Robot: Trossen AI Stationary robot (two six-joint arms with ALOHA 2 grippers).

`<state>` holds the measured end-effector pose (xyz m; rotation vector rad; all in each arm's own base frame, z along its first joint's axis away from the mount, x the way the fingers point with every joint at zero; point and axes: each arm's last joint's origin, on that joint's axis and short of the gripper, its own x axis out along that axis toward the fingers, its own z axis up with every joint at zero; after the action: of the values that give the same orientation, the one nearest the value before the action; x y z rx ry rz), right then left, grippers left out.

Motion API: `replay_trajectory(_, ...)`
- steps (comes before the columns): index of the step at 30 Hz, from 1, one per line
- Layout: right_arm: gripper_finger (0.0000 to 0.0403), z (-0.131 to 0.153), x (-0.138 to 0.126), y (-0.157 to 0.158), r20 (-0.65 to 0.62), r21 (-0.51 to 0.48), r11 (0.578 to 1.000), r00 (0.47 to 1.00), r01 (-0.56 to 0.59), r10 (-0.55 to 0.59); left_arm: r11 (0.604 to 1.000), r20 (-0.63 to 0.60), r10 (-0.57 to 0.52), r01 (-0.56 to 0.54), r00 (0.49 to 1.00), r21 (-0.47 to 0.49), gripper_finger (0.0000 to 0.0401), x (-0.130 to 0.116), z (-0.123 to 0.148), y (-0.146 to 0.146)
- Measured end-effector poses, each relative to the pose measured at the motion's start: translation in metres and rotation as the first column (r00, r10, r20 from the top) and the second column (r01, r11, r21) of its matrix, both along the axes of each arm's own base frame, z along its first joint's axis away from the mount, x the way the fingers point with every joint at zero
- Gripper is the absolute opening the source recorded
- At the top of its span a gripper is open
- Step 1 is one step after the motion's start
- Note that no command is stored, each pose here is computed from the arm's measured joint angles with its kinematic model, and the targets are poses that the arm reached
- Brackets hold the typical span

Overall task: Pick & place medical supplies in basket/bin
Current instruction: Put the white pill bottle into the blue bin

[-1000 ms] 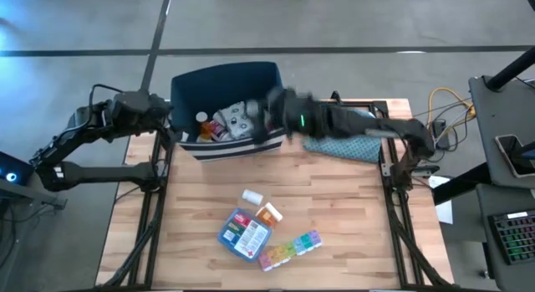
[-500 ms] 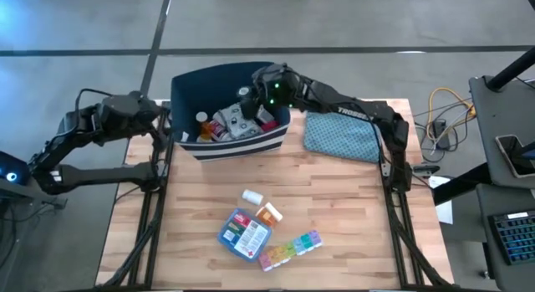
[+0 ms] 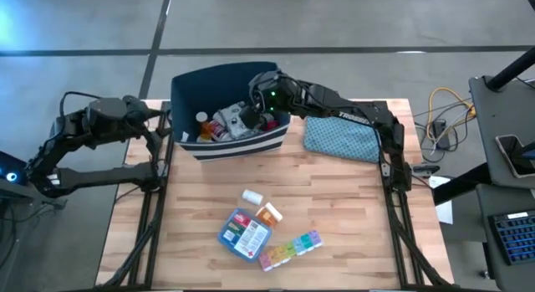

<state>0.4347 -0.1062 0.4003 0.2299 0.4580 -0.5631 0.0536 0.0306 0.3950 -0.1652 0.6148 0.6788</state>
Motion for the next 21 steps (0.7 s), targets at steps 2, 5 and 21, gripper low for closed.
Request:
replay_trajectory(2,0.0325,0.002,-0.001,-0.001,-0.022,-0.035,0.999,1.0,-0.015,0.014,0.999,0.024,0.026,-0.025,0.999,-0.028,0.0308,0.0,0.0,0.0)
replay_trajectory(5,0.033,0.01,-0.006,0.007,-0.061,-0.062,0.997,0.997,-0.055,0.051,0.996,0.057,0.065,-0.061,0.996,-0.069,0.0308,0.0,0.0,0.0)
replay_trajectory(21,0.0323,0.016,-0.019,0.049,-0.311,-0.15,0.946,0.922,-0.286,0.23,0.979,0.119,0.149,-0.129,0.982,-0.16,0.0308,0.0,0.0,0.0)
